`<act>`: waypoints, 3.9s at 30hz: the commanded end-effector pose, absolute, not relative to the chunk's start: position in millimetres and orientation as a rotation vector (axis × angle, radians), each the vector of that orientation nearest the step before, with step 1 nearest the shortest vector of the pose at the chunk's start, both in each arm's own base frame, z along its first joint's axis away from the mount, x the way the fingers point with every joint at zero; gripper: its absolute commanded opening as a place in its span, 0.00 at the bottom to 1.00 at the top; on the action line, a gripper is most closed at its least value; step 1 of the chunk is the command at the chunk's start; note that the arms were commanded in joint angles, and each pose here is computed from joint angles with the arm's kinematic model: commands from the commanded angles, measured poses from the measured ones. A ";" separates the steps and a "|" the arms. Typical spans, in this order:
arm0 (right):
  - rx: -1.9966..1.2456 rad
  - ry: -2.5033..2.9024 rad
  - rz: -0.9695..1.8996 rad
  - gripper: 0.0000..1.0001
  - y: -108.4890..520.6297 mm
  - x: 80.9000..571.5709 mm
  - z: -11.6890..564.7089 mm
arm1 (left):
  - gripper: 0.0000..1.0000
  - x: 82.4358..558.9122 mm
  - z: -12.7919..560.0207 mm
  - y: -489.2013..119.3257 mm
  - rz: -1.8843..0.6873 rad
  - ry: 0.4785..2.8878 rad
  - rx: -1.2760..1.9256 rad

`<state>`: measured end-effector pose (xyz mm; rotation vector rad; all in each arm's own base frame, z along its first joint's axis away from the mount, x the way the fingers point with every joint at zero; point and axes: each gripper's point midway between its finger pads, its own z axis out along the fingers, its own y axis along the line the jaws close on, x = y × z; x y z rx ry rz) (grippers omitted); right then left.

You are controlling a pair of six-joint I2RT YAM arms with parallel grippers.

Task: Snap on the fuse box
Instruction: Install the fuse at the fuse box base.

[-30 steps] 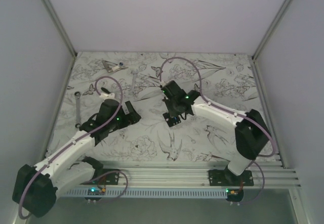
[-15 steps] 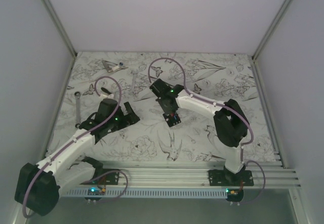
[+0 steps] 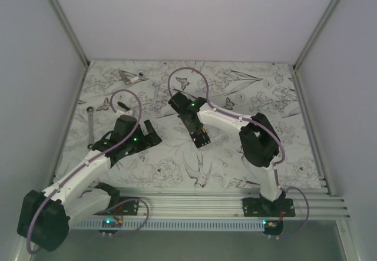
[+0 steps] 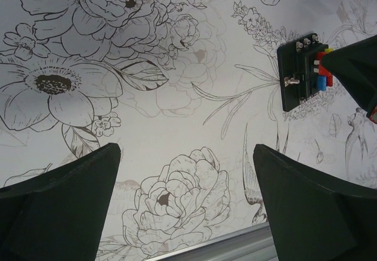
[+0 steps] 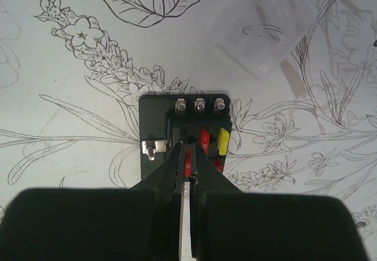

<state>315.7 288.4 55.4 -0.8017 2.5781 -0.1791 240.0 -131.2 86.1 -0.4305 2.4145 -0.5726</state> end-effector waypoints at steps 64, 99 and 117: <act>-0.635 2.531 -0.143 0.19 300.1 301.6 55.2 | 1.00 239.7 95.2 -136.0 -0.620 2.426 -0.461; -0.675 2.541 -0.135 0.27 302.5 295.4 46.7 | 1.00 239.2 96.7 -137.5 -0.633 2.425 -0.460; -0.654 2.541 -0.094 0.06 300.5 298.0 55.3 | 1.00 239.3 96.3 -137.8 -0.634 2.427 -0.462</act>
